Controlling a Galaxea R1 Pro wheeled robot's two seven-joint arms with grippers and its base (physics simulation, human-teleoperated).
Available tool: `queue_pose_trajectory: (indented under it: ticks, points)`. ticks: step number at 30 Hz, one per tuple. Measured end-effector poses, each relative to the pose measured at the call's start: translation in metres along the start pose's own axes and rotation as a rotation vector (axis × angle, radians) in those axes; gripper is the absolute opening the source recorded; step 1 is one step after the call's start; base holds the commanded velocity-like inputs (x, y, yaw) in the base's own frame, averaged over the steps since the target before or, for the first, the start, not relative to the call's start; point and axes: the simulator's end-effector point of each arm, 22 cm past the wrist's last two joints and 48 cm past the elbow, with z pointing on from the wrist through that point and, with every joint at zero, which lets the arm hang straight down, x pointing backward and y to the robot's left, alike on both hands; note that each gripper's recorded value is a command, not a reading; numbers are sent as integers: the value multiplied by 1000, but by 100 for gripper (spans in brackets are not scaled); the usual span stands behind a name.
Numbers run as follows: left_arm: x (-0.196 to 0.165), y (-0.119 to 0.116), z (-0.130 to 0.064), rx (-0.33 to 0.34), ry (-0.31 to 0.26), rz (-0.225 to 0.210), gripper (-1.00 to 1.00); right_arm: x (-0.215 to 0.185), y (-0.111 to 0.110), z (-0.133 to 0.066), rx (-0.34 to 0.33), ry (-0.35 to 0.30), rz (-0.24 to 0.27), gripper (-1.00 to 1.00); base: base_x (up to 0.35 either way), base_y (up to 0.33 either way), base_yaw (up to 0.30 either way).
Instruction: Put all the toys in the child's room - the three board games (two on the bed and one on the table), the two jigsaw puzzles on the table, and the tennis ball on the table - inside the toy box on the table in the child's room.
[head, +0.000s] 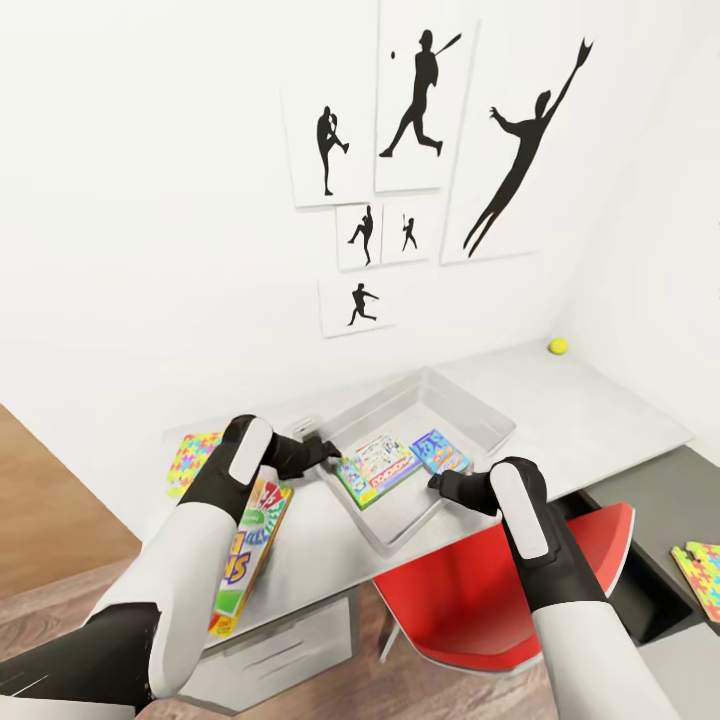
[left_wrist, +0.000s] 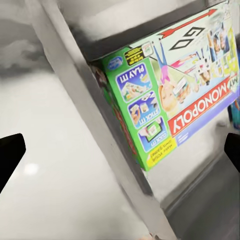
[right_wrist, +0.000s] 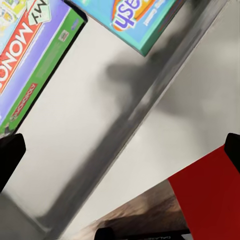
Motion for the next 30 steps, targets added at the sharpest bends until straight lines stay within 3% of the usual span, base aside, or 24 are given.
queue_pose_trajectory:
  ticks: [9,30]
  points:
    - [-8,-16,-11,60,-27,12,100,-4,2,-7,-4,-12,-2,100,0,0,0]
    - [-21,-19,-33,70,-64,24,100,-12,7,-22,-14,-41,-6,100,0,0,-17]
